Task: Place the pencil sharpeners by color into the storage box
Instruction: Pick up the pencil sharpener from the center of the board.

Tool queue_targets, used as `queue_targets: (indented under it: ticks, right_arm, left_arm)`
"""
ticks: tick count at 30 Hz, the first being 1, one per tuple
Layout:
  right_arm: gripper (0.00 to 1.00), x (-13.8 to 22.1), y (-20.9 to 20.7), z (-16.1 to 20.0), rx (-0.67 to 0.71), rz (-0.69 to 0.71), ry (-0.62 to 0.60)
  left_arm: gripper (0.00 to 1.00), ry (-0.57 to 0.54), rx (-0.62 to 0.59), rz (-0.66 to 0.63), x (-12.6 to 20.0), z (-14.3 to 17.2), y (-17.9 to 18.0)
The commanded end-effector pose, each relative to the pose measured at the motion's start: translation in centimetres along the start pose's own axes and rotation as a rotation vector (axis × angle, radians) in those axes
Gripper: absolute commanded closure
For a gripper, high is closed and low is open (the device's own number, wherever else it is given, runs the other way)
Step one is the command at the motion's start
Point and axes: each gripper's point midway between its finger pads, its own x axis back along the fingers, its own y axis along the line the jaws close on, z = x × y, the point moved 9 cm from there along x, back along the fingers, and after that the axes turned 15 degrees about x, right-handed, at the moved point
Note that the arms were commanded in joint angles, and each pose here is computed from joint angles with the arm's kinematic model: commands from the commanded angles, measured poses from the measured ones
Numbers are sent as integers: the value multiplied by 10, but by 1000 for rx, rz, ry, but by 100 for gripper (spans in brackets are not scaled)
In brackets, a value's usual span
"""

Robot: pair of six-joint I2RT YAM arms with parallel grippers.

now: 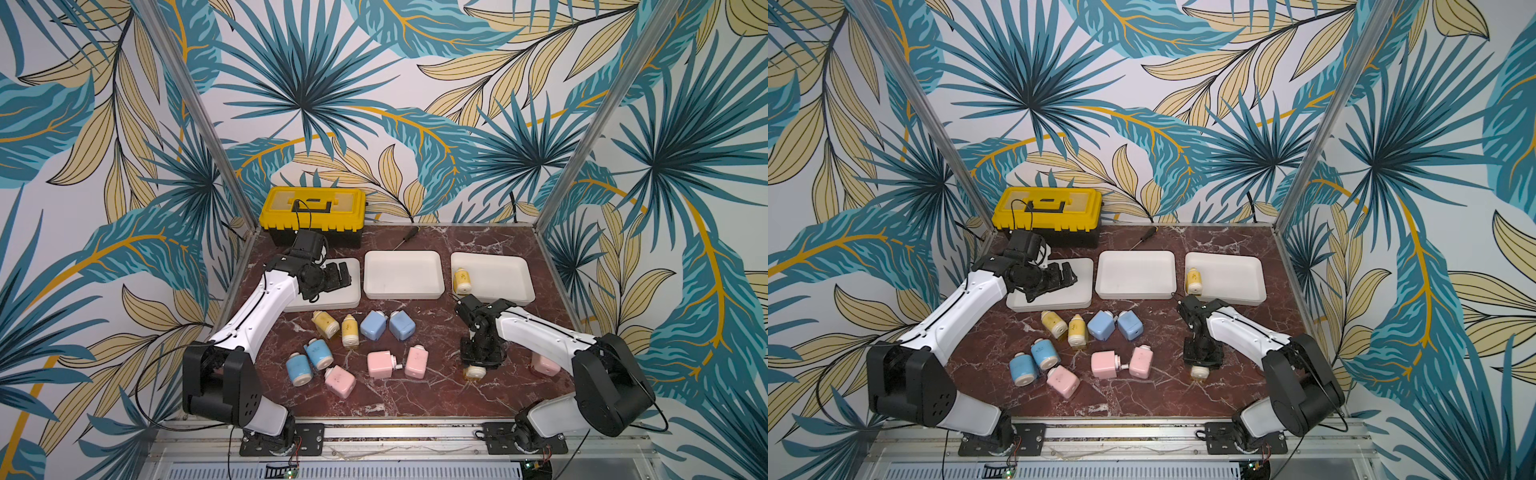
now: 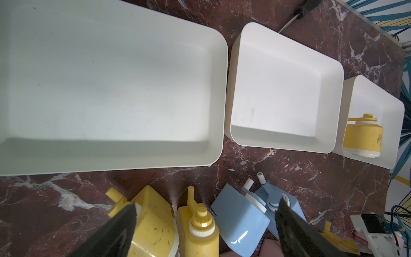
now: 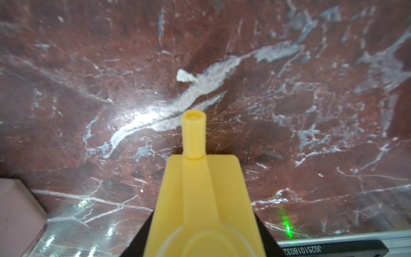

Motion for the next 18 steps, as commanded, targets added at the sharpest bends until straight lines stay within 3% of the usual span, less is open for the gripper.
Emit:
queue_targets:
  ticks: [1, 18]
  right_arm:
    - [57, 13, -6, 5, 11, 37, -5]
    - [57, 99, -28, -34, 36, 138, -74]
  left_arm:
    - [1, 1, -11, -3, 1, 1, 0]
    - [1, -5, -22, -32, -5, -2, 3]
